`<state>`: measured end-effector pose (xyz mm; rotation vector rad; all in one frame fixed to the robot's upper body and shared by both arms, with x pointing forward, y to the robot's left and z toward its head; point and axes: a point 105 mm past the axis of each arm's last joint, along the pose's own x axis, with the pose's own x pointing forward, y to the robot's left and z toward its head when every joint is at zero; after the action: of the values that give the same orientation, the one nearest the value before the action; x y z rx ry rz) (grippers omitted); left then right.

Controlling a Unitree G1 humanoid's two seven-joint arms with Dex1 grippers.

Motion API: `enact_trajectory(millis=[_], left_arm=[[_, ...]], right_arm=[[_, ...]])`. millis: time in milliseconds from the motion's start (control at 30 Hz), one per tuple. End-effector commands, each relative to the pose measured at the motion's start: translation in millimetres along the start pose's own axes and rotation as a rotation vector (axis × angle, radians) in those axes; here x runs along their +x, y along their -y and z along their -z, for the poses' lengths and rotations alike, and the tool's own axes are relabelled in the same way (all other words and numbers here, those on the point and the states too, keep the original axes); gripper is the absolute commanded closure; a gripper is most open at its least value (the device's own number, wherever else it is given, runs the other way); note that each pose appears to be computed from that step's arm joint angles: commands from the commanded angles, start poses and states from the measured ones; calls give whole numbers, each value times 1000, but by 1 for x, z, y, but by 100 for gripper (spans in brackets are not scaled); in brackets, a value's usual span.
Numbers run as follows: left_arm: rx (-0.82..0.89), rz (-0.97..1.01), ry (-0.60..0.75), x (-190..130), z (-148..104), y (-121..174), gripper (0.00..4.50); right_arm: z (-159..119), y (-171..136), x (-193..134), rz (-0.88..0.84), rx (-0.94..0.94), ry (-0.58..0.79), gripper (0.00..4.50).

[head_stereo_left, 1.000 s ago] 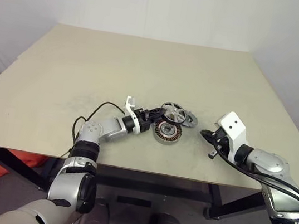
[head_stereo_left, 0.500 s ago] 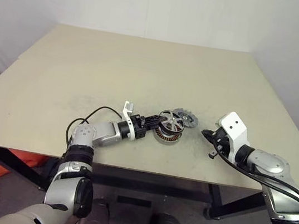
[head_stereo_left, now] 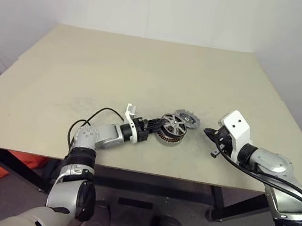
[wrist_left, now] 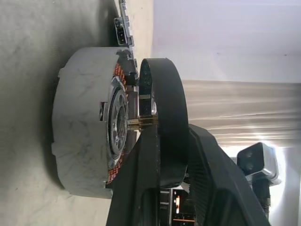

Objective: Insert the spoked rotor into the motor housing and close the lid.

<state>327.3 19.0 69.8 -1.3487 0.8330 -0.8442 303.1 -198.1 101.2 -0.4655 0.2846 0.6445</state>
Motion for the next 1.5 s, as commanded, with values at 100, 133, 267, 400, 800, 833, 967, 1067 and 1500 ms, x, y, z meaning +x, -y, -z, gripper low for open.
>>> enact_trajectory(millis=[100, 133, 267, 400, 800, 833, 967, 1067, 1500], left_arm=[[51, 24, -4, 1, -3, 11, 374], [56, 24, -4, 1, -3, 11, 374], [67, 9, 10, 0, -5, 9, 275], [72, 1, 34, -2, -9, 8, 173], [170, 23, 102, -26, -25, 22, 173], [181, 18, 106, -28, -25, 21, 173], [254, -14, 133, -34, -28, 19, 173], [349, -57, 171, -38, -36, 18, 173], [584, -235, 288, -52, -58, -2, 173]], right_arm=[[-17, 10, -3, 37, -37, 53, 450], [-18, 10, -2, 38, -37, 54, 450], [-18, 10, -2, 36, -42, 57, 450], [-20, 10, -1, 32, -43, 66, 450], [-36, 10, 5, 7, -25, 136, 450], [-40, 9, 6, -1, -16, 155, 450], [-47, 1, 13, -34, -1, 186, 450], [-51, -9, 22, -65, 9, 205, 450], [-68, -31, 70, -115, 109, 269, 450]])
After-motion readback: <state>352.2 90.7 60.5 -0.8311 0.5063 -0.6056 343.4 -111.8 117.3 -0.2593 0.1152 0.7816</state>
